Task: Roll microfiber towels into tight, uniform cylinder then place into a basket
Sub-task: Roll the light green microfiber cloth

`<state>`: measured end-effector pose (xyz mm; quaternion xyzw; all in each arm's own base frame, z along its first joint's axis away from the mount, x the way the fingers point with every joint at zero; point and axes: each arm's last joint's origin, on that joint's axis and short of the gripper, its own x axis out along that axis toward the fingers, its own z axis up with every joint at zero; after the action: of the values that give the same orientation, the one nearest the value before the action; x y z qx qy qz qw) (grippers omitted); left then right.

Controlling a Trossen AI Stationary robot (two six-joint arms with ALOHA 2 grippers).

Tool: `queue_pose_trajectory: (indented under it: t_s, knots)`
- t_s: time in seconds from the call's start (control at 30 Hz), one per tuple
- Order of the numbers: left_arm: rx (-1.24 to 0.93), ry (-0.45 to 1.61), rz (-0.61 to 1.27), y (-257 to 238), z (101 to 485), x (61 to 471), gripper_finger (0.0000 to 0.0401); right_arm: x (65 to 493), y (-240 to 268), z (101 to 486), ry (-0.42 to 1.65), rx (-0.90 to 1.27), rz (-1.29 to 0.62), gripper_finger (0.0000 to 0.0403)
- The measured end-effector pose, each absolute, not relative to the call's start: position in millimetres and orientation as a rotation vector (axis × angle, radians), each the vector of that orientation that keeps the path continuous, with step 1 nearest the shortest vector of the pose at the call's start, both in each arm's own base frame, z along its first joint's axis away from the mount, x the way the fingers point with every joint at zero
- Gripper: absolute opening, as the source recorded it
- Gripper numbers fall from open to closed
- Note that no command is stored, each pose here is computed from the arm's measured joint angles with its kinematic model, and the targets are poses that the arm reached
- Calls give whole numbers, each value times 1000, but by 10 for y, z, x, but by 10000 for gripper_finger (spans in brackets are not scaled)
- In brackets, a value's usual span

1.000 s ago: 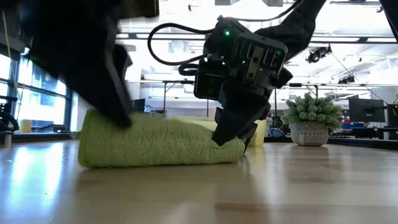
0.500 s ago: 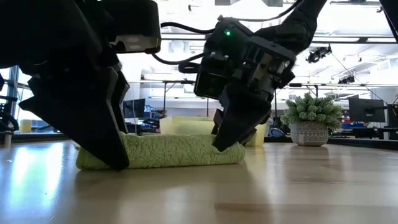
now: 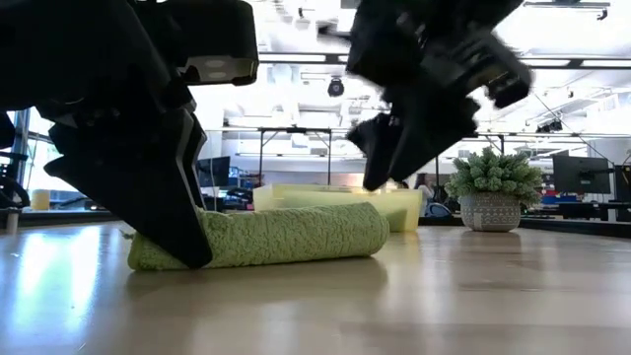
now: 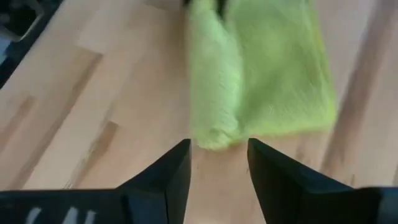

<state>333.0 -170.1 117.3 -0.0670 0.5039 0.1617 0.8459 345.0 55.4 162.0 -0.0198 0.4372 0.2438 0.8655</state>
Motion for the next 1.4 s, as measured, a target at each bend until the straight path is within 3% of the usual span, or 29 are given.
queue_pose_trajectory:
  t_s: [0.27,0.37,0.83,1.2,1.4]
  knots:
    - [-149,1065,350,-1668,1170,3345,106,3391,1230,1689,717,-552,550,152]
    - [-150,1066,351,-1668,1170,3344,106,3399,1356,1639,681,-636,525,152]
    - [-155,1064,355,-1668,1169,3343,106,3532,1221,1258,778,-639,460,152]
    - [-152,1050,363,-1659,1207,3337,106,3593,1069,1180,820,-546,398,150]
    - [-135,1075,380,-1603,1383,3247,106,3588,1012,1165,864,-454,388,99]
